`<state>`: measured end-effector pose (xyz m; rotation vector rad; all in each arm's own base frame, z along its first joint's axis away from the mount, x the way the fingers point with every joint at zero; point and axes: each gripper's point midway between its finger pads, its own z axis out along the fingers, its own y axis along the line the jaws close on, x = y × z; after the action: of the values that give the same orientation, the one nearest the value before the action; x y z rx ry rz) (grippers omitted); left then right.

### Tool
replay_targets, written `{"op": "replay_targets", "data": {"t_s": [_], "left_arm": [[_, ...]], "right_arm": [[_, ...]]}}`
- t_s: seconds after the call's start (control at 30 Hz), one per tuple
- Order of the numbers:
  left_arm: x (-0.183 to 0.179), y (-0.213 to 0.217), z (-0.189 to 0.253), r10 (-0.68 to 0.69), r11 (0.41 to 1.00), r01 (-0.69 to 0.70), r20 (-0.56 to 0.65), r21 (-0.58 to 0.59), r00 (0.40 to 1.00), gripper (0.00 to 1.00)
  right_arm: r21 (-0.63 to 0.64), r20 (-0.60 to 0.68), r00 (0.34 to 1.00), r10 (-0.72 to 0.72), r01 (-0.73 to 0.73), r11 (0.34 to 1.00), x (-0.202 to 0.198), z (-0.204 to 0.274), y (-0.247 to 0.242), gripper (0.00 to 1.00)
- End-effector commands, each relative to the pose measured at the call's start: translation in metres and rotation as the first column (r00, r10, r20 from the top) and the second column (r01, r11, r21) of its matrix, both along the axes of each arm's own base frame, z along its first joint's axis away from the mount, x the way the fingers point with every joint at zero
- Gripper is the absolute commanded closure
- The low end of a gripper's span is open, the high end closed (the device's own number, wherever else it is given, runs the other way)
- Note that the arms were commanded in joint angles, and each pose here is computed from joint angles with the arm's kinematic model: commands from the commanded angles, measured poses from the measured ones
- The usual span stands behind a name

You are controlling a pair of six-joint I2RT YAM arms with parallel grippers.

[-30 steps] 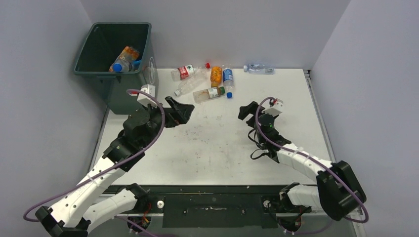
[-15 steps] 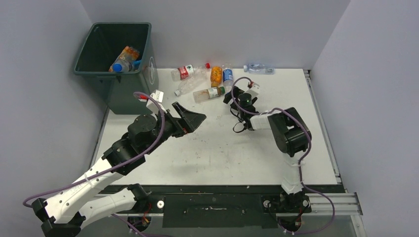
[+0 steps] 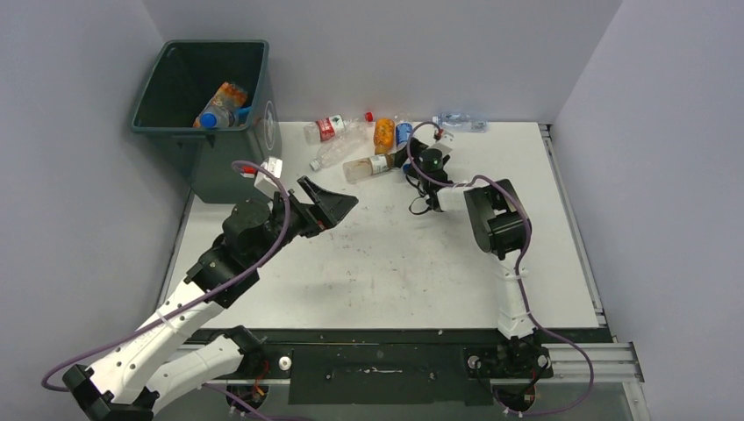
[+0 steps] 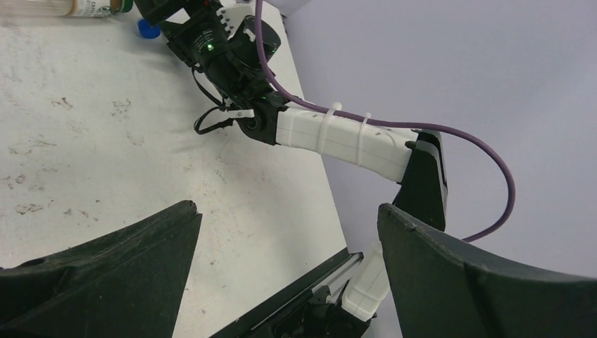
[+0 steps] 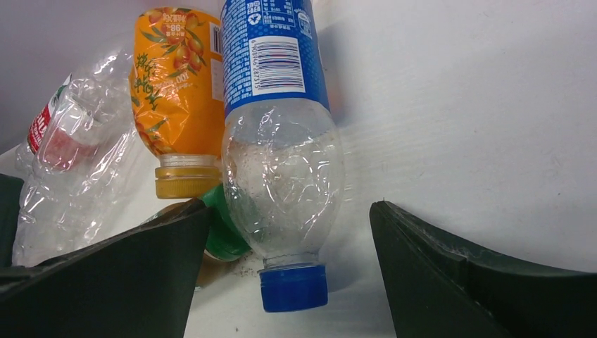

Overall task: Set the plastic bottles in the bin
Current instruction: Pick up the plastic bottle at the center of the board.

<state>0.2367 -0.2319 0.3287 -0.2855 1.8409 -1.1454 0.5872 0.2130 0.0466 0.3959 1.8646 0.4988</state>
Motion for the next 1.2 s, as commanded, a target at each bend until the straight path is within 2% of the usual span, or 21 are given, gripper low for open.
{"op": "replay_targets", "data": {"t_s": [0.0,0.07,0.13,0.27,0.53,0.63,0.67,0.7,0.8,0.83,0.87,0.93,0.97,1.03,1.07,1.17], "left_arm": [[-0.006,-0.001,0.029,-0.038,0.997,0.046,0.115,-0.065,0.993,0.04],[-0.006,0.001,0.027,-0.036,0.996,0.045,0.122,-0.076,0.992,0.04],[-0.008,0.000,0.027,-0.044,0.994,0.055,0.123,-0.090,0.991,0.04],[-0.007,0.000,0.025,-0.046,0.995,0.056,0.117,-0.086,0.992,0.04],[-0.008,0.003,0.025,-0.041,0.995,0.052,0.135,-0.081,0.990,0.04],[-0.004,0.007,0.016,-0.026,0.999,0.029,0.152,-0.015,0.988,0.04],[-0.001,0.012,0.011,0.000,1.000,-0.003,0.152,0.017,0.988,0.04],[0.003,0.018,0.005,0.027,0.998,-0.036,0.157,0.055,0.987,0.04],[0.010,0.040,-0.011,0.108,0.979,-0.135,0.171,0.156,0.979,0.04],[0.011,0.046,-0.015,0.127,0.970,-0.160,0.178,0.183,0.976,0.04],[0.012,0.051,-0.019,0.142,0.961,-0.180,0.183,0.211,0.973,0.04],[0.012,0.062,-0.023,0.168,0.943,-0.213,0.191,0.253,0.967,0.04],[0.011,0.066,-0.025,0.178,0.937,-0.227,0.193,0.267,0.965,0.04],[0.009,0.073,-0.026,0.188,0.925,-0.245,0.210,0.290,0.959,0.04],[0.009,0.077,-0.026,0.197,0.920,-0.257,0.216,0.295,0.956,0.04],[0.010,0.090,-0.030,0.233,0.893,-0.303,0.233,0.333,0.944,0.04]], "right_arm": [[-0.003,-0.017,1.000,0.025,-0.025,1.000,0.003,-0.009,0.002,0.17],[0.001,-0.021,0.999,0.026,-0.026,1.000,0.001,-0.013,0.002,0.25],[0.001,-0.021,0.999,0.029,-0.029,1.000,0.001,-0.014,0.002,0.40],[0.006,-0.027,0.999,0.040,-0.040,0.999,-0.003,-0.015,0.003,0.61],[0.023,-0.006,0.999,0.038,-0.038,0.999,-0.021,-0.001,-0.005,0.78],[0.023,-0.003,0.999,0.037,-0.037,0.999,-0.031,0.006,-0.010,0.85],[0.021,-0.006,0.999,0.044,-0.044,0.999,-0.034,0.007,-0.010,0.84],[0.018,-0.016,0.998,0.055,-0.055,0.998,-0.036,0.007,-0.010,0.76],[-0.005,-0.058,0.995,0.076,-0.077,0.997,-0.043,0.004,-0.010,0.34],[-0.012,-0.074,0.994,0.078,-0.080,0.997,-0.046,0.001,-0.010,0.27],[-0.021,-0.089,0.992,0.084,-0.086,0.996,-0.048,-0.002,-0.011,0.23],[-0.041,-0.115,0.989,0.091,-0.096,0.995,-0.050,-0.006,-0.012,0.23],[-0.048,-0.122,0.988,0.093,-0.100,0.994,-0.051,-0.008,-0.012,0.27],[-0.043,-0.130,0.984,0.118,-0.125,0.991,-0.055,-0.009,-0.010,0.50],[-0.042,-0.136,0.983,0.122,-0.129,0.991,-0.056,-0.010,-0.010,0.58],[-0.036,-0.132,0.984,0.121,-0.127,0.991,-0.060,-0.005,-0.013,0.77]]}}
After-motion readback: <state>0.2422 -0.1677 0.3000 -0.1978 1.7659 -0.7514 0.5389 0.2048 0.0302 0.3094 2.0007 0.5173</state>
